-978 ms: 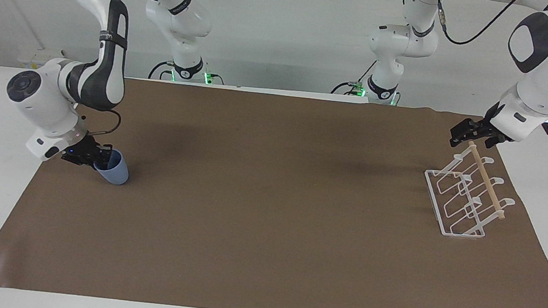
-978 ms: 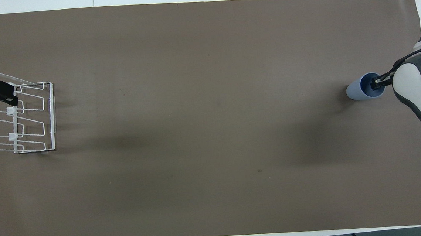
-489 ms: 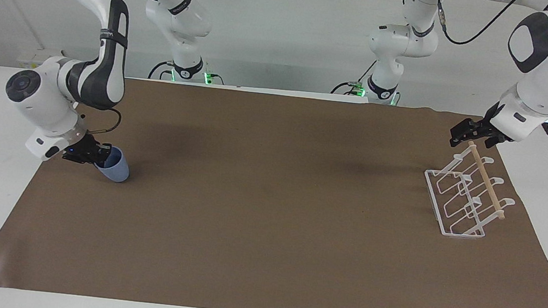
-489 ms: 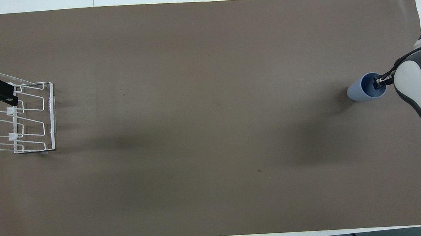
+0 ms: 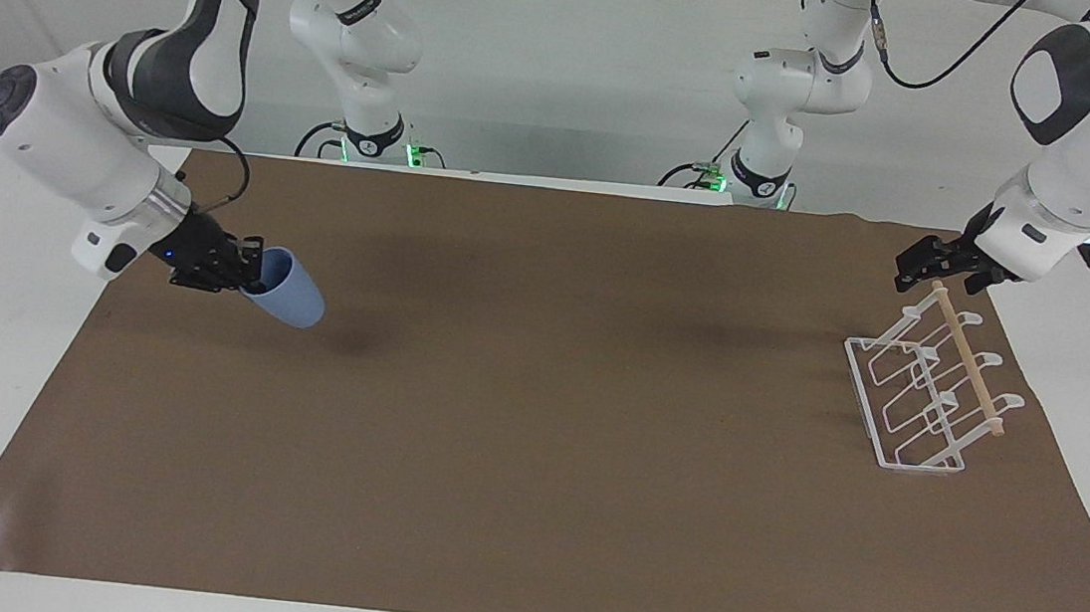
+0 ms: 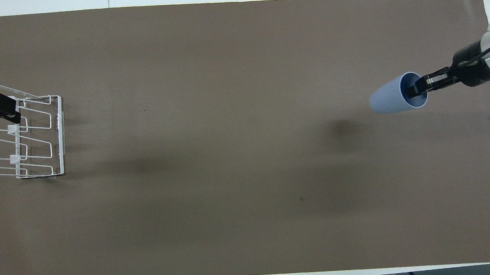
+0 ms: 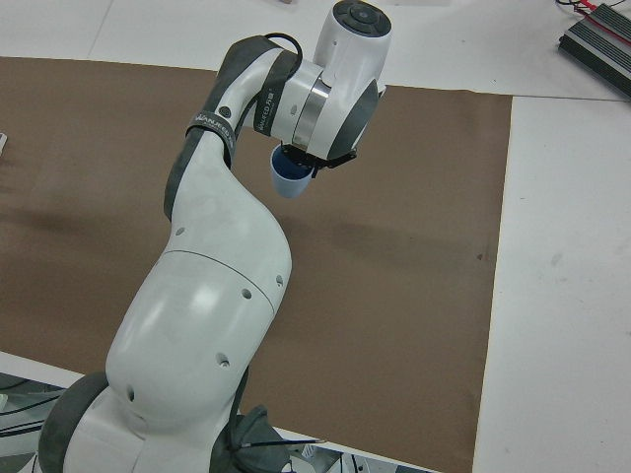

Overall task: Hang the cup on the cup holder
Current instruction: 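Lift the cup with the right gripper and carry it toward the rack, then reach the left gripper to the cup held by the right gripper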

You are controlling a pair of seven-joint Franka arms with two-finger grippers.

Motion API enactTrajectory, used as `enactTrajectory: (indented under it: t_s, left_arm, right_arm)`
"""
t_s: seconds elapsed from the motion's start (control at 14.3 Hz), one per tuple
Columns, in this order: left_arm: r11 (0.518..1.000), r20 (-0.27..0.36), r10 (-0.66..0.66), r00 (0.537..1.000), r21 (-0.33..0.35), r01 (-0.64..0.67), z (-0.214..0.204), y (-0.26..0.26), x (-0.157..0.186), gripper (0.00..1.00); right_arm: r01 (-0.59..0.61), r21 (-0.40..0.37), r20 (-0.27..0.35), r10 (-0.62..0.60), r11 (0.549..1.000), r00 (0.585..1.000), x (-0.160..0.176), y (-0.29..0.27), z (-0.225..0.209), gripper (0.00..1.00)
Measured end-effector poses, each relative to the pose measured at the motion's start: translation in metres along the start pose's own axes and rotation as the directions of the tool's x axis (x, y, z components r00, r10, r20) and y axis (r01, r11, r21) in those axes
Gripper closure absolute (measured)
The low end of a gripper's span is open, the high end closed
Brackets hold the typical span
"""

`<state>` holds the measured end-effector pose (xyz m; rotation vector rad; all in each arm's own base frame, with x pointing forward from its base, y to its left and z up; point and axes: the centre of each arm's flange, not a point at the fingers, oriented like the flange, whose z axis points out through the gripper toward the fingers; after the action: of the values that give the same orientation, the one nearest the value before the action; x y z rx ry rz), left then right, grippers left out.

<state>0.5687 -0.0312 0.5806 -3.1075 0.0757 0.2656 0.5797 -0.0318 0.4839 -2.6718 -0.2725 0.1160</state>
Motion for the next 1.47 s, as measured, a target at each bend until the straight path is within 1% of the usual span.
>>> enactTrajectory:
  t_s: [0.14, 0.28, 0.42, 0.49, 0.63, 0.7, 0.77, 0.84, 0.91, 1.05, 1.12, 1.19, 1.26, 1.4, 1.47]
  left_arm:
    - [1.0, 0.0, 0.0, 1.0, 0.0, 0.0, 0.0, 0.0, 0.0, 0.0]
    - [1.0, 0.0, 0.001, 1.0, 0.0, -0.001, 0.0, 0.0, 0.0, 0.0]
    - [1.0, 0.0, 0.009, 1.0, 0.001, -0.009, 0.0, 0.005, 0.0, 0.0]
    - [1.0, 0.0, 0.014, 1.0, 0.001, -0.014, 0.0, 0.008, 0.0, 0.0]
    - [0.999, -0.003, 0.032, 0.999, -0.011, -0.032, -0.002, 0.02, -0.002, 0.0]
    - [0.998, -0.006, 0.04, 0.999, -0.043, -0.04, -0.005, 0.029, -0.005, 0.0]
    - [0.994, -0.008, 0.041, 0.999, -0.103, -0.042, -0.009, 0.038, -0.008, 0.0]
    - [0.987, -0.007, 0.023, 1.0, -0.161, -0.024, -0.013, 0.044, -0.011, 0.0]
    - [0.98, 0.001, -0.019, 1.0, -0.197, 0.019, -0.015, 0.049, -0.013, 0.0]
    - [0.96, 0.038, -0.137, 0.99, -0.241, 0.142, -0.018, 0.066, -0.016, 0.0]
    - [0.936, 0.073, -0.22, 0.973, -0.266, 0.231, -0.02, 0.081, -0.019, 0.0]
    - [0.9, 0.116, -0.314, 0.942, -0.281, 0.334, -0.024, 0.096, -0.023, 0.0]
    - [0.851, 0.165, -0.414, 0.895, -0.281, 0.445, -0.027, 0.111, -0.027, 0.0]
    - [0.739, 0.244, -0.58, 0.777, -0.244, 0.628, -0.032, 0.144, -0.039, 0.0]
    - [0.666, 0.272, -0.662, 0.698, -0.214, 0.715, -0.035, 0.165, -0.046, 0.0]
  right_arm:
    - [-0.075, 0.122, 0.032, 0.072, 0.99, 0.997, 0.002, -0.049, 0.008, 0.96]
    - [-0.143, 0.231, 0.067, 0.131, 0.963, 0.989, 0.012, -0.112, 0.023, 0.96]
    - [-0.171, 0.28, 0.094, 0.15, 0.945, 0.984, 0.018, -0.166, 0.041, 0.96]
    - [-0.205, 0.3, 0.106, 0.181, 0.931, 0.978, 0.021, -0.191, 0.05, 0.96]
    - [-0.295, 0.347, 0.12, 0.27, 0.89, 0.955, 0.026, -0.235, 0.064, 0.96]
    - [-0.324, 0.368, 0.121, 0.301, 0.872, 0.946, 0.027, -0.255, 0.07, 0.96]
    - [-0.347, 0.393, 0.131, 0.321, 0.852, 0.938, 0.027, -0.271, 0.078, 0.96]
    - [-0.37, 0.426, 0.156, 0.335, 0.826, 0.929, 0.026, -0.281, 0.085, 0.96]
    - [-0.396, 0.468, 0.188, 0.349, 0.79, 0.918, 0.024, -0.283, 0.091, 0.96]
    - [-0.437, 0.545, 0.243, 0.364, 0.716, 0.899, 0.023, -0.277, 0.103, 0.96]
    - [-0.447, 0.573, 0.26, 0.365, 0.687, 0.894, 0.022, -0.271, 0.11, 0.96]
    - [-0.46, 0.592, 0.277, 0.369, 0.661, 0.887, 0.022, -0.265, 0.119, 0.96]
    - [-0.471, 0.602, 0.29, 0.373, 0.644, 0.881, 0.022, -0.259, 0.129, 0.96]
    - [-0.489, 0.608, 0.289, 0.4, 0.626, 0.87, 0.023, -0.249, 0.145, 0.96]
    - [-0.5, 0.613, 0.292, 0.412, 0.612, 0.863, 0.023, -0.248, 0.15, 0.96]
